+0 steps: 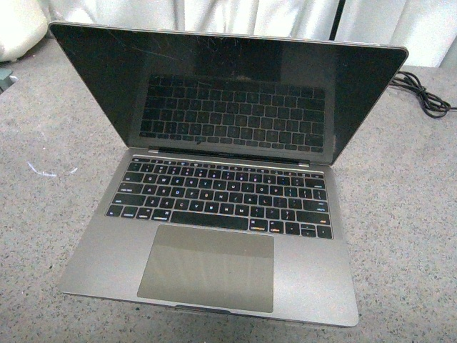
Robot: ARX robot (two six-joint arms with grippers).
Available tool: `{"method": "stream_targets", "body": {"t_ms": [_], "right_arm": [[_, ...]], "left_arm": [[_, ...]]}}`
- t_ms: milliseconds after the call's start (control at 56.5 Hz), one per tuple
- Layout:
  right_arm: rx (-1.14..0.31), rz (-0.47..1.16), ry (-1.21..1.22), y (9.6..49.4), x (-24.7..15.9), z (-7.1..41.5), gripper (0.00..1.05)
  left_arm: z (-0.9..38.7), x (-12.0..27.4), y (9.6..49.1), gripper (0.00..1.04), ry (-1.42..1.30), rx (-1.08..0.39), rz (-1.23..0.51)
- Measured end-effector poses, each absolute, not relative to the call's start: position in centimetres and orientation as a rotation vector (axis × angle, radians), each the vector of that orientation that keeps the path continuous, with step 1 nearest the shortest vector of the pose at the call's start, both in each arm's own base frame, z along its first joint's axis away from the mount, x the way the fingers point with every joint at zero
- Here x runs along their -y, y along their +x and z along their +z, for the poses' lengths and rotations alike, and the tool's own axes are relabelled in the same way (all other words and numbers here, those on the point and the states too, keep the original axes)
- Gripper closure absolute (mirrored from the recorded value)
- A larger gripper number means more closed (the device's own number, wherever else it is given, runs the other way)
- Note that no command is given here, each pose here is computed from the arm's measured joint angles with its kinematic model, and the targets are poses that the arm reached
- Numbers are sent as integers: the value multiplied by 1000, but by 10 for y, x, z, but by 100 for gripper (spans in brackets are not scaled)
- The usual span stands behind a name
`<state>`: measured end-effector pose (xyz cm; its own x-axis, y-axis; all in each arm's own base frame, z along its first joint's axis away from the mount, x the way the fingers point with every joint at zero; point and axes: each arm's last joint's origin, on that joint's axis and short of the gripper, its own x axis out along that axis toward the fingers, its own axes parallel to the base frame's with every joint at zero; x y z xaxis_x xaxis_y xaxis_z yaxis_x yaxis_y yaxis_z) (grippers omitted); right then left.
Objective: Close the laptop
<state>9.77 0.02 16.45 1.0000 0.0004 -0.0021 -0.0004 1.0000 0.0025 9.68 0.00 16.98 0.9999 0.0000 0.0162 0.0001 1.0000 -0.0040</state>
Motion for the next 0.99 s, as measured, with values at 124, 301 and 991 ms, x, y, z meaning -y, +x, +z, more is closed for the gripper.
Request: {"method": "stream_targets", "body": {"t_ms": [124, 301, 991], "right_arm": [[-2, 0, 2, 98, 0, 164, 9], [-88, -200, -2, 113, 3, 170, 9], [-281, 248, 215, 303, -18, 249, 9]], "left_arm": [[170, 0, 97, 6, -4, 16, 0], [167, 2, 102, 6, -29, -148, 36], [226, 59, 274, 6, -63, -324, -132]]}}
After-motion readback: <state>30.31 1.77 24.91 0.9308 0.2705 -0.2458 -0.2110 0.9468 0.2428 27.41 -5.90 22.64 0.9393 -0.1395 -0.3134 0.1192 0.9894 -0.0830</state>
